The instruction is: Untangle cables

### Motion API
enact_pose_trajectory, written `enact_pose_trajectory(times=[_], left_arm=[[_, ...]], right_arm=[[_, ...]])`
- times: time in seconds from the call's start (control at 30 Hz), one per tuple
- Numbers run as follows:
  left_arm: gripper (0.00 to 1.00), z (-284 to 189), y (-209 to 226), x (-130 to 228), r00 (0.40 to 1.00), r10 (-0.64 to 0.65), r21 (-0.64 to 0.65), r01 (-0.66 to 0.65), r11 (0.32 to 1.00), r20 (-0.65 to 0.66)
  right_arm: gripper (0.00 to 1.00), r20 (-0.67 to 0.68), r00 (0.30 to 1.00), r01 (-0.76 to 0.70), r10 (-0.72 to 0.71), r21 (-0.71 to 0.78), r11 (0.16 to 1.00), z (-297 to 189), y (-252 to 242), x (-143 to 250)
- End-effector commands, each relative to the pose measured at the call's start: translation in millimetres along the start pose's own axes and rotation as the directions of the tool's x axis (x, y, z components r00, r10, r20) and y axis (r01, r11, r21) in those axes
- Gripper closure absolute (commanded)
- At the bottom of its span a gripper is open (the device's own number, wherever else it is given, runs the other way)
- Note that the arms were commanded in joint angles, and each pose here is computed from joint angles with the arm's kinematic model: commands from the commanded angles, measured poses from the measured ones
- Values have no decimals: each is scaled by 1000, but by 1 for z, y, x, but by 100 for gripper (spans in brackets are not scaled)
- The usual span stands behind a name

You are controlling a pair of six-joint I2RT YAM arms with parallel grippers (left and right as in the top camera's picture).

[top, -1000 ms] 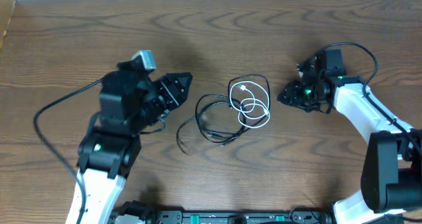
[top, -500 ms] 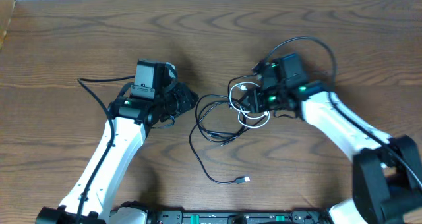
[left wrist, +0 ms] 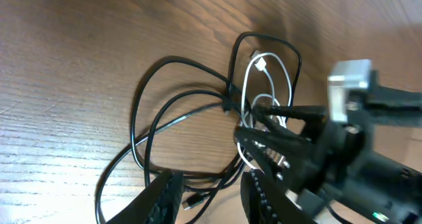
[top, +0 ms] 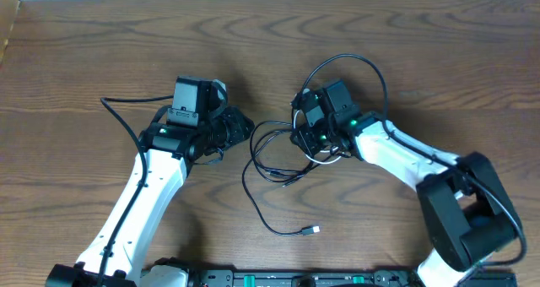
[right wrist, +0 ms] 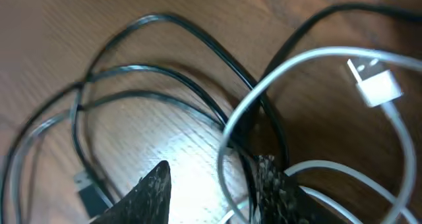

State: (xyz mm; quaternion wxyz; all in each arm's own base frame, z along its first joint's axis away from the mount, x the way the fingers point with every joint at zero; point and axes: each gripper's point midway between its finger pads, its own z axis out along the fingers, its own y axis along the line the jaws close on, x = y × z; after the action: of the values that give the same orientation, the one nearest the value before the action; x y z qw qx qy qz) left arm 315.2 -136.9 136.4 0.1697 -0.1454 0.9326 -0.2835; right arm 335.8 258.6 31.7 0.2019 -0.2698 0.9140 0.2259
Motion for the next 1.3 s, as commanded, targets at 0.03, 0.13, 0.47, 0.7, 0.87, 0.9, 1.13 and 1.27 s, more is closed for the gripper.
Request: enact_pose_trajectory(times=[0.03,0.13,0.47,0.7,0.87,0.9,1.13,1.27], left_arm=[[66,-4,-5,-5,1000,20,12,-20,1000,13],[65,-4,-5,-5,1000,20,12,-20,1000,13],[65,-4,-5,-5,1000,20,12,-20,1000,13],[64,-4,-5,-5,999,31,12,-32,999,12],[61,-4,-5,-5,999,32,12,-32,999,12],[61,-4,-5,-5,999,32,12,-32,999,12],[61,-4,-5,-5,999,43,12,-43,999,12],[61,-4,-4,-4,999,53,11,-53,999,11]], right_arm=[[62,-46,999,8,-8,10,1000,18,-6,14],[67,-63,998,3,-2,14,1000,22,-9,19],[99,10,993,-118,119,-65,991,-35,15,-19],[99,326,893,-253,311,-208,945,-190,49,-90],[99,537,761,-257,365,-269,928,-292,60,-100],[99,565,738,-255,369,-274,928,-306,60,-99],[99,673,640,-243,371,-280,929,-366,64,-99],[99,786,540,-246,302,-196,949,-433,57,-112]])
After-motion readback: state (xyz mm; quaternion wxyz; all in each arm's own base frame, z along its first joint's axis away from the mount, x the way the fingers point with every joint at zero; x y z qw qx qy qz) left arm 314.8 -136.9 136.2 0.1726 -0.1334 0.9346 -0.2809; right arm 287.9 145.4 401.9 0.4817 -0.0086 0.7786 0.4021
